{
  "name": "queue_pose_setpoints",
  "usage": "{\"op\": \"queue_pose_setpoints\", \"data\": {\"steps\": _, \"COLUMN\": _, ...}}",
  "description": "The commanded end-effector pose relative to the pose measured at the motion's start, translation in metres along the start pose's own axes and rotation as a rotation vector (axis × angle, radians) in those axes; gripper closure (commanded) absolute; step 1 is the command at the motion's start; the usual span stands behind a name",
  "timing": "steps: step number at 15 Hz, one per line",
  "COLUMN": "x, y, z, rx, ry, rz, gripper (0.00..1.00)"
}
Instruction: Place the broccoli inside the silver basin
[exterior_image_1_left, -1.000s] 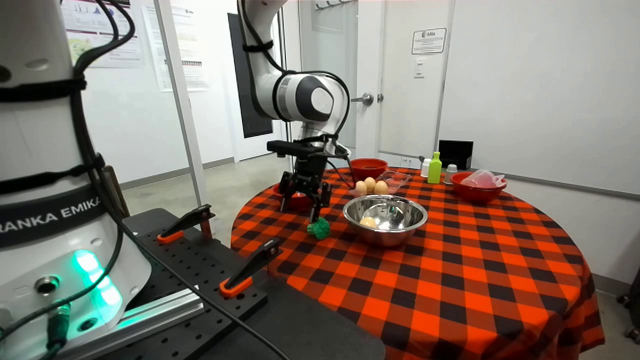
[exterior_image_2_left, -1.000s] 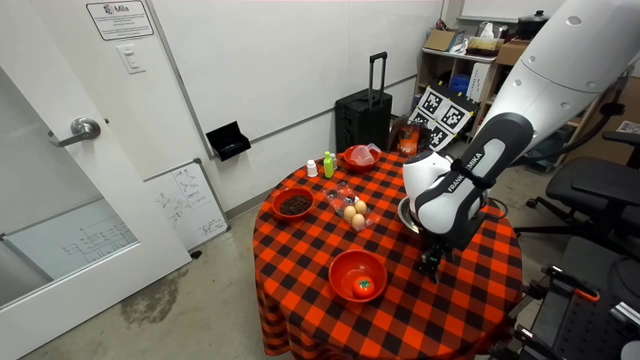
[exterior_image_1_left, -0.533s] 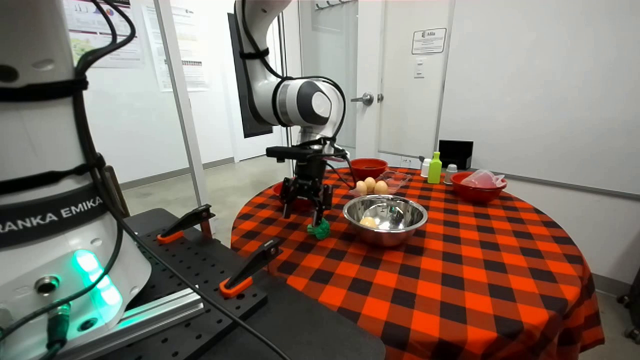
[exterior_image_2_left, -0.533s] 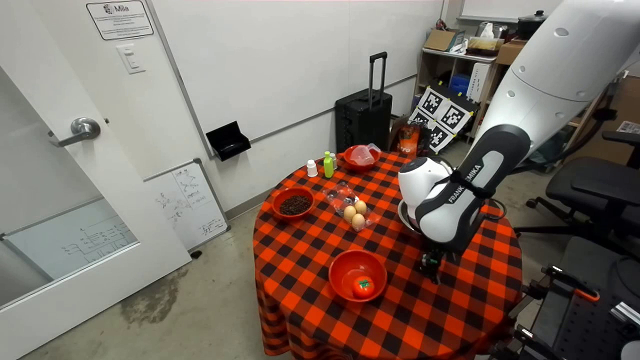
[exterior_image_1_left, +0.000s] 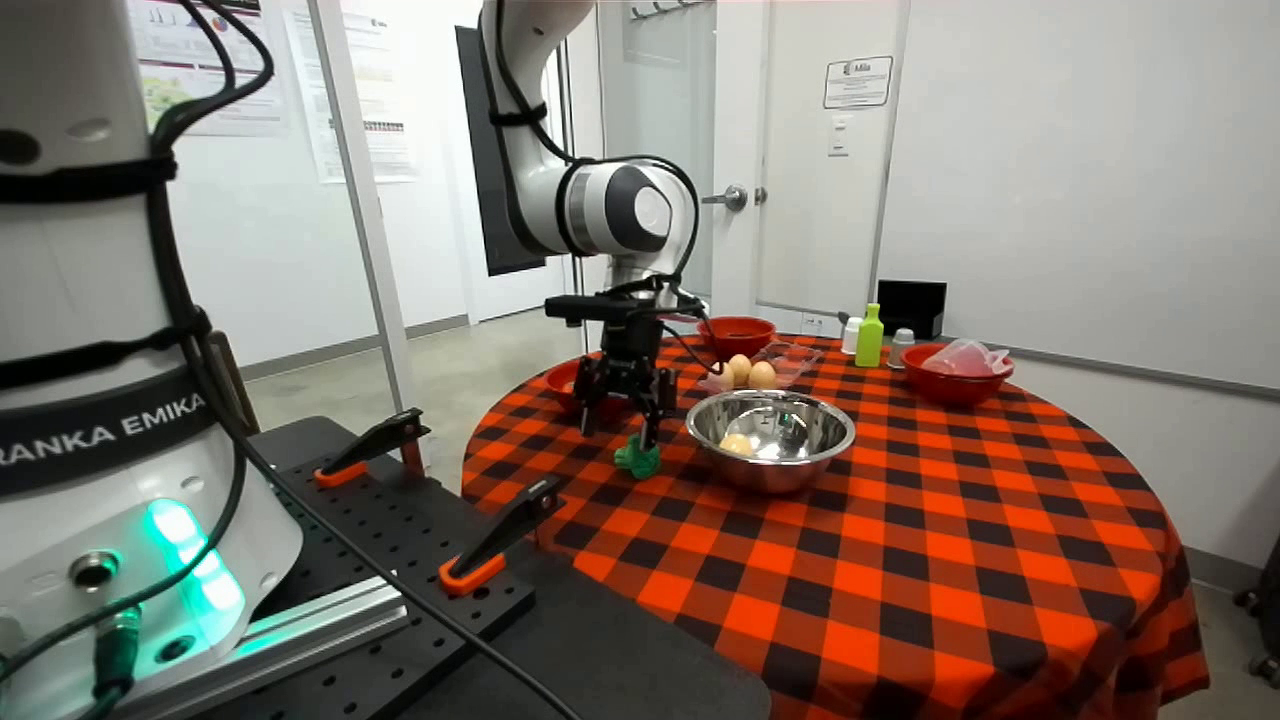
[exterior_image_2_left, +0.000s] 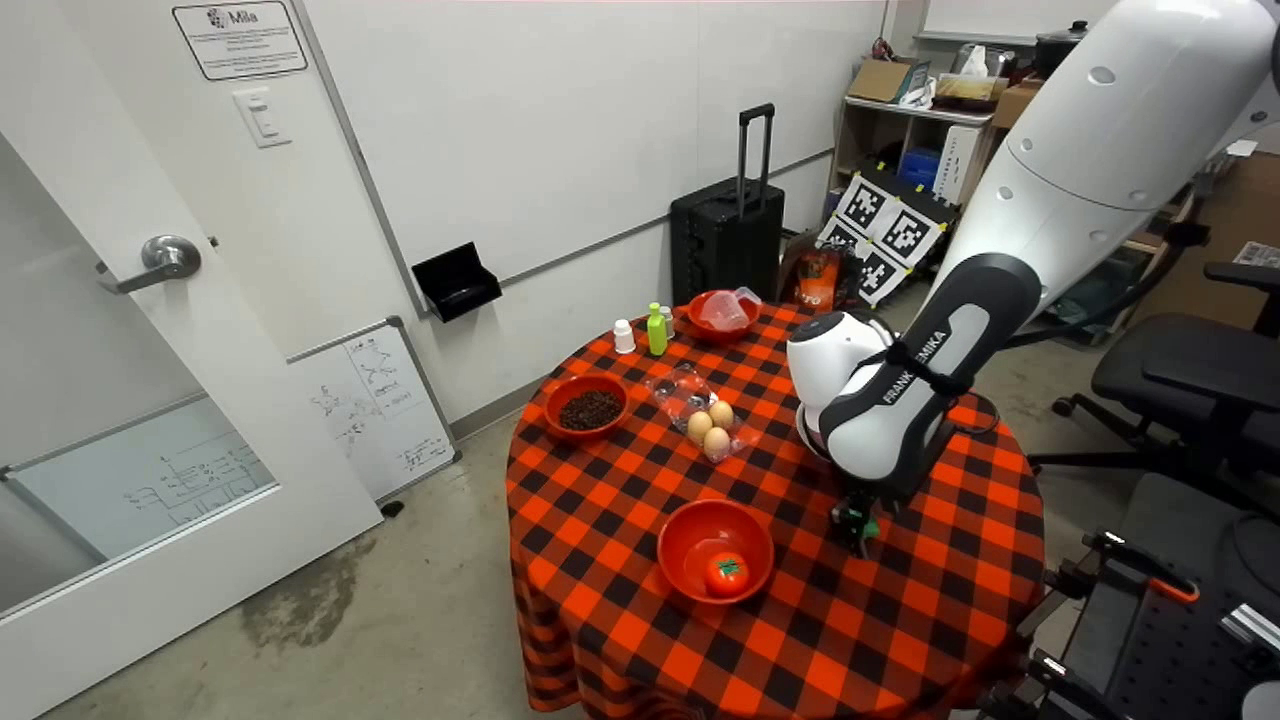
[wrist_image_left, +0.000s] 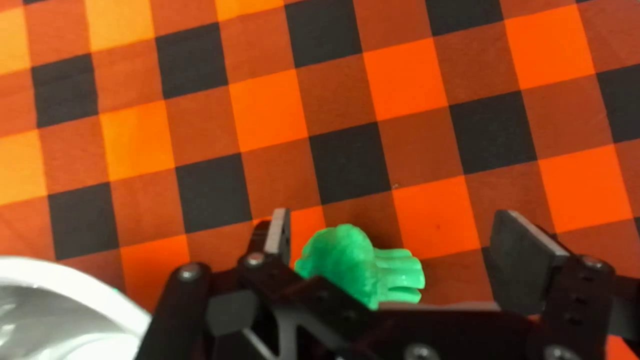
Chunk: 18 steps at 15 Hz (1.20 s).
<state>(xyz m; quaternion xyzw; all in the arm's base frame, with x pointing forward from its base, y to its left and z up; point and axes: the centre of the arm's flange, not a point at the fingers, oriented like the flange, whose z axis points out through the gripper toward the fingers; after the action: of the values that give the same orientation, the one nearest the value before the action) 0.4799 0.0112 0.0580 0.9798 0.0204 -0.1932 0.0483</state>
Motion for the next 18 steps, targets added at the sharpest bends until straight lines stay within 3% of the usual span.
{"op": "queue_pose_setpoints", "data": {"steps": 1, "x": 0.015, "y": -0.001, "z": 0.007, "rx": -0.020, "ry": 0.011, "rz": 0.004, "gripper": 0.00}}
{"op": "queue_pose_setpoints", "data": {"steps": 14, "x": 0.039, "y": -0.001, "z": 0.027, "rx": -0.030, "ry": -0.008, "rz": -0.007, "gripper": 0.00}}
{"op": "queue_pose_setpoints", "data": {"steps": 15, "x": 0.040, "y": 0.000, "z": 0.028, "rx": -0.028, "ry": -0.008, "rz": -0.009, "gripper": 0.03}}
{"op": "queue_pose_setpoints", "data": {"steps": 16, "x": 0.040, "y": 0.000, "z": 0.030, "rx": -0.027, "ry": -0.009, "rz": -0.006, "gripper": 0.26}}
{"op": "queue_pose_setpoints", "data": {"steps": 18, "x": 0.041, "y": 0.000, "z": 0.032, "rx": -0.025, "ry": -0.011, "rz": -0.006, "gripper": 0.30}}
